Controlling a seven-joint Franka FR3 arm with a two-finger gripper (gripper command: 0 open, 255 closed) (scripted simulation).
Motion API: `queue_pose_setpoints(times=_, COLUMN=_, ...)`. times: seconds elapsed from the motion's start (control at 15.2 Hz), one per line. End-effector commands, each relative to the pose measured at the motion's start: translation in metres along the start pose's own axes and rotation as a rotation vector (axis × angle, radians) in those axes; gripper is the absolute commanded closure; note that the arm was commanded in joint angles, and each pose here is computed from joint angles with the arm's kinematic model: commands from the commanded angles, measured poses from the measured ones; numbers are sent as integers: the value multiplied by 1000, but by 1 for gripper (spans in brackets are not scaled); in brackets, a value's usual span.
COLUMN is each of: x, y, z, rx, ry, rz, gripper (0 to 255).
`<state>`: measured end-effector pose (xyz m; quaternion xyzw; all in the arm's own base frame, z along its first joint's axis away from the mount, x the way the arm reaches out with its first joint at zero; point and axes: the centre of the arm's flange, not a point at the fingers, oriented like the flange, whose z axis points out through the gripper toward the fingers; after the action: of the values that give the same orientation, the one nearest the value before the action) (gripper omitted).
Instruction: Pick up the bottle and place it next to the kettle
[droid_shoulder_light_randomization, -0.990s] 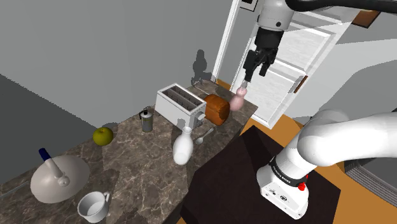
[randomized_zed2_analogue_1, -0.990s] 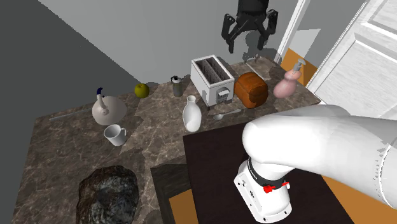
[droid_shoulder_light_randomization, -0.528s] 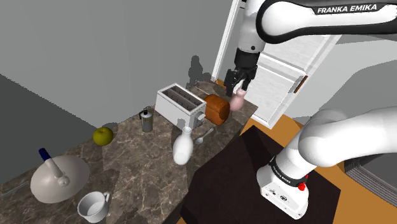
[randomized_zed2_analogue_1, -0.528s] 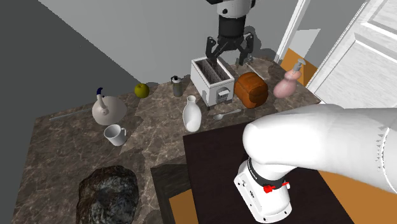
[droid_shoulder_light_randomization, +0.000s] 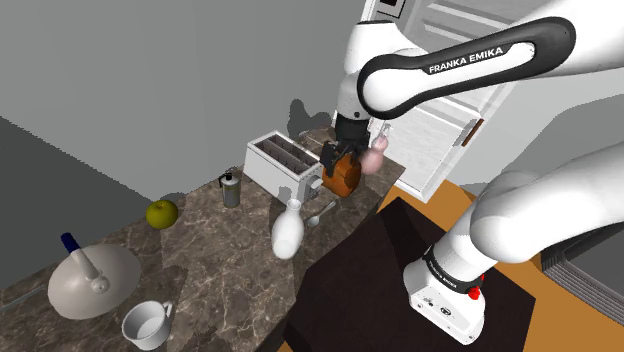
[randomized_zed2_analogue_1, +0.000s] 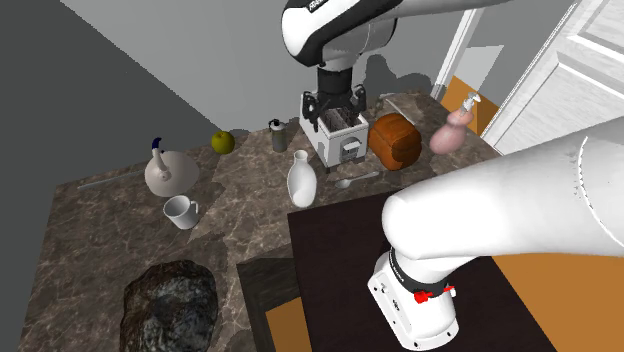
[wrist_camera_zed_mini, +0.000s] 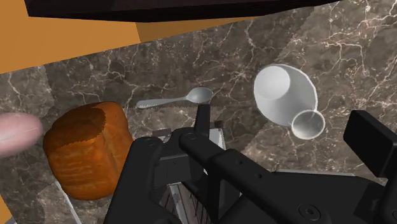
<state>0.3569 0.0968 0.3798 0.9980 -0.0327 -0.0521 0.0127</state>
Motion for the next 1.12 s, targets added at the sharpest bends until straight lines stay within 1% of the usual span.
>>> queue_pose_setpoints(times=0.0, x=10, y=-15, z=21, rx=1, ry=5, rz=-1, gripper=0)
queue_pose_setpoints(times=0.73, x=64, y=-84, z=136, rx=-4, ry=21, rz=-10, gripper=0)
queue_pose_setpoints(times=1.06, x=66, y=-86, z=160, rx=-4, ry=22, rz=-10, gripper=0)
